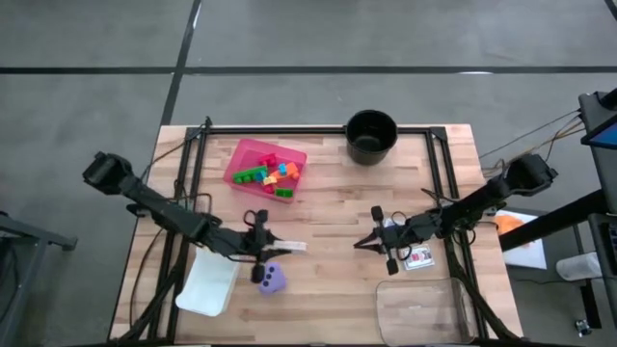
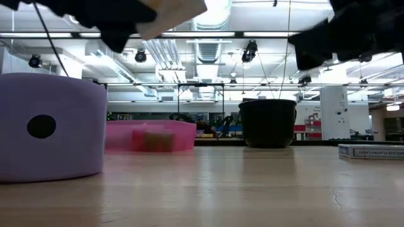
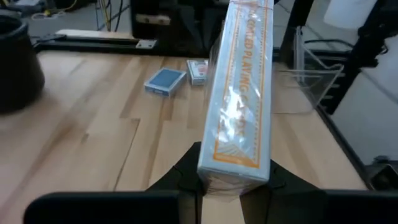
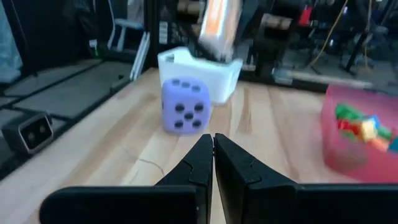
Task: Pick & Place Toys
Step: Put the yellow deck of cards into the transparent bin
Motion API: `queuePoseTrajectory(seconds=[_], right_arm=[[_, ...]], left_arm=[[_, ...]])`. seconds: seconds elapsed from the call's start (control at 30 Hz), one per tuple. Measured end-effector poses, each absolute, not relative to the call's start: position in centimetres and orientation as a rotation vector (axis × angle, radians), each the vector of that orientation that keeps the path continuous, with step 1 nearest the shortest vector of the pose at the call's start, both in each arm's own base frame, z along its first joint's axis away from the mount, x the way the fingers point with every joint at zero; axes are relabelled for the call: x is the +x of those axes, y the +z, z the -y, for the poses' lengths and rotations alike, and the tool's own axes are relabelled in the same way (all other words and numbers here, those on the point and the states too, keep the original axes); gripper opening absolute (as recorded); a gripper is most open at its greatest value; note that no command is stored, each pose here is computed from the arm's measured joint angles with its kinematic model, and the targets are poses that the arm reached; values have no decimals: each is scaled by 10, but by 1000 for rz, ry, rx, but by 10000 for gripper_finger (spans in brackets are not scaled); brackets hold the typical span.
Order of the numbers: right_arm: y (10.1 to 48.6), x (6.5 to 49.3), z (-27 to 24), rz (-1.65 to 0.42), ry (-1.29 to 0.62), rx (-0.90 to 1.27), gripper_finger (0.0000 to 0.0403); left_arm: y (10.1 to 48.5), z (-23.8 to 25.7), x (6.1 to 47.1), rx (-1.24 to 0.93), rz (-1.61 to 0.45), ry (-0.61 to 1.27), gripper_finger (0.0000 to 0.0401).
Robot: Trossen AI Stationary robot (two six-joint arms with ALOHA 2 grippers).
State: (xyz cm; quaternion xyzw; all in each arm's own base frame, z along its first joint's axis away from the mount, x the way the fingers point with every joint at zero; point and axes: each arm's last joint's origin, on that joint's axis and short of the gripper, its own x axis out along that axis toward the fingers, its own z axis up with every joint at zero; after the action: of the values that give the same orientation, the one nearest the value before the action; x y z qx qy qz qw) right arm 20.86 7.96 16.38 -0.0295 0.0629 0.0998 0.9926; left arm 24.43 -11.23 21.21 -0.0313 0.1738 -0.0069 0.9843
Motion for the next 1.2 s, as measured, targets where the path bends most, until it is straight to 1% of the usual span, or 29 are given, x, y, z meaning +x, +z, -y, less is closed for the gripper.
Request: queuePoseTrajectory(seconds=[0.07, 0.27, 0.5, 0.6, 0.73, 0.87, 0.97, 1.03, 1.2], right_arm=[[172, 205, -79, -96, 204, -55, 18], [193, 184, -75, -93, 228, -52, 18], [217, 158, -66, -42, 236, -56, 18], [224, 149, -62, -33, 243, -62, 18], [228, 139, -58, -21, 254, -64, 18], [233, 131, -55, 10, 256, -84, 18], [238, 126, -52, 44, 255, -90, 18], [238, 123, -51, 39, 260, -84, 18], [237, 117, -49, -49, 266, -36, 18]], left_arm=[[212, 117, 261, -30, -362, -4, 60], [207, 131, 316, 14, -373, 17, 60], [194, 134, 377, -23, -363, -48, 60], [196, 132, 399, -30, -344, -60, 60], [205, 134, 425, -56, -300, -138, 60], [209, 142, 449, -55, -265, -224, 60], [205, 147, 466, -54, -262, -277, 60], [201, 146, 471, -49, -297, -267, 60], [197, 131, 470, -38, -353, -139, 60]])
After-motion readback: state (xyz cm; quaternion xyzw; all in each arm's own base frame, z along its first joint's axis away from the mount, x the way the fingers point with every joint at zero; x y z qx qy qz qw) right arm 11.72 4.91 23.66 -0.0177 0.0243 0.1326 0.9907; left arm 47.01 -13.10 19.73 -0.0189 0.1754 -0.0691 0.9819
